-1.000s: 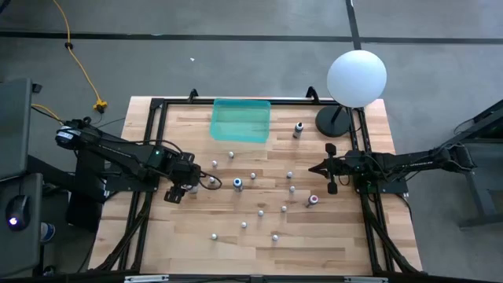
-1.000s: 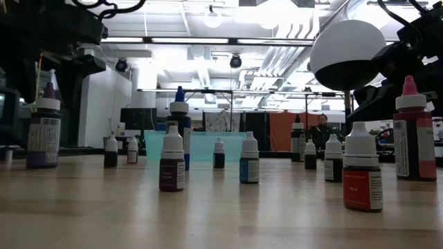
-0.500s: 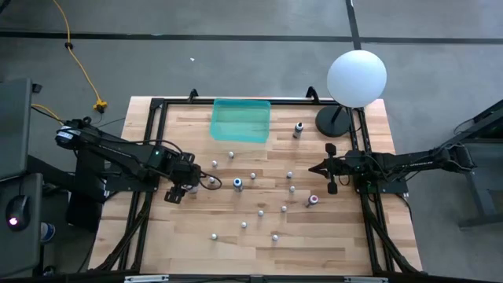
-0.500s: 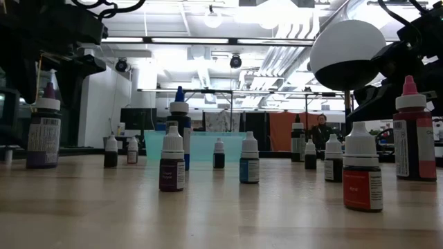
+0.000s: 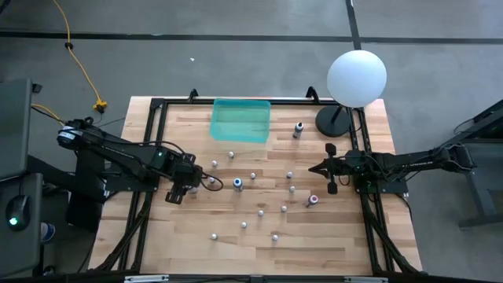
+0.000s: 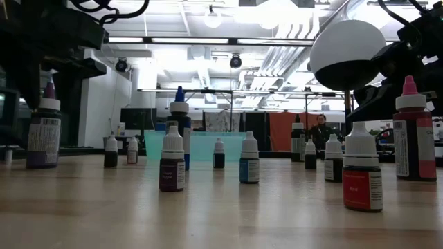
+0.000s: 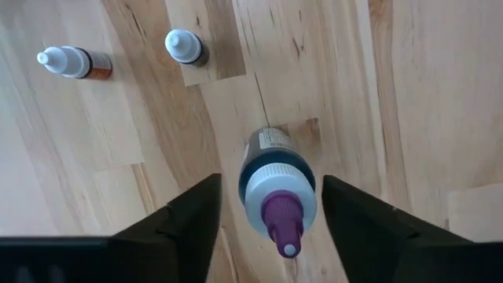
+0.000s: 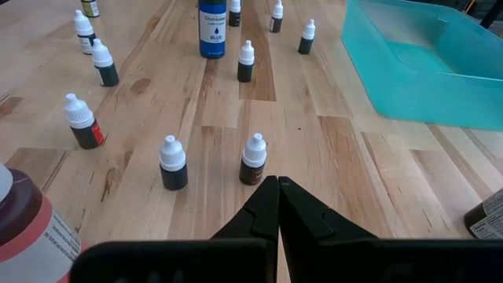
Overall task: Pick & Place food coloring
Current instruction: Put the big violet food coloring bottle into the blue transparent bin
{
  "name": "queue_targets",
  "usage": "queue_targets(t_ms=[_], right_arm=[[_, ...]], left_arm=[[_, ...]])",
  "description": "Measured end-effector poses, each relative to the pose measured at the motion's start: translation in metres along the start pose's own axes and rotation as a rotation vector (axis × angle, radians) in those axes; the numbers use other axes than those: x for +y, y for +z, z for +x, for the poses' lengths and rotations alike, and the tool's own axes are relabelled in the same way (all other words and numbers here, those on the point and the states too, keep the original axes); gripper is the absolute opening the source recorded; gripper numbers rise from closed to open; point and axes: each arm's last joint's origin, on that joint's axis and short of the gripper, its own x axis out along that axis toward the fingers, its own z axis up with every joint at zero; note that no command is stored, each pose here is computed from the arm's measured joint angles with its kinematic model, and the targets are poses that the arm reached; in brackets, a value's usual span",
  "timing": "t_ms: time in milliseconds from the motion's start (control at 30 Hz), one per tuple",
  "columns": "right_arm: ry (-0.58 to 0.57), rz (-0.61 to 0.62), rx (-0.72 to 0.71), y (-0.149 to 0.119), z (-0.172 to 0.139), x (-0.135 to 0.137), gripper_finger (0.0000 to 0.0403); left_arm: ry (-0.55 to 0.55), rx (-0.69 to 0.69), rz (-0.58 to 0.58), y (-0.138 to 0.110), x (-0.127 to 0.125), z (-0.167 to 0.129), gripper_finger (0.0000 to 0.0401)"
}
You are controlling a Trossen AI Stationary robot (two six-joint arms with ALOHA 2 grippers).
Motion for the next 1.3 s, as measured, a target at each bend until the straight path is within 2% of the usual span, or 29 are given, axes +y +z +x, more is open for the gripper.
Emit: queue_targets(t_ms=[233,367,633,933,1133,1300], right_arm=[[0.000,0.000,0.000,0.000,0.000,0.000,0.0000],[0.000,0.000,0.000,0.000,0.000,0.000,0.0000],[0.000,0.000,0.000,0.000,0.000,0.000,0.0000],[0.000,0.000,0.000,0.000,0.000,0.000,0.0000],[0.000,0.000,0.000,0.000,0.000,0.000,0.0000],[0.000,0.000,0.000,0.000,0.000,0.000,0.0000]], left_arm=[[0.000,0.001,0.000,0.000,0.000,0.000,0.0130],[0.000,-0.001,0.000,0.000,0.000,0.000,0.0104],[-0.030,0.006,0.000,0.001,-0.001,-0.006,0.0097],[-0.029,-0.027,-0.013,0.015,0.001,-0.062,0.0096],[-0.001,-0.118,-0.158,0.024,0.003,-0.093,0.0095],[-0.019,-0.185,-0.343,0.030,0.006,-0.107,0.0096]])
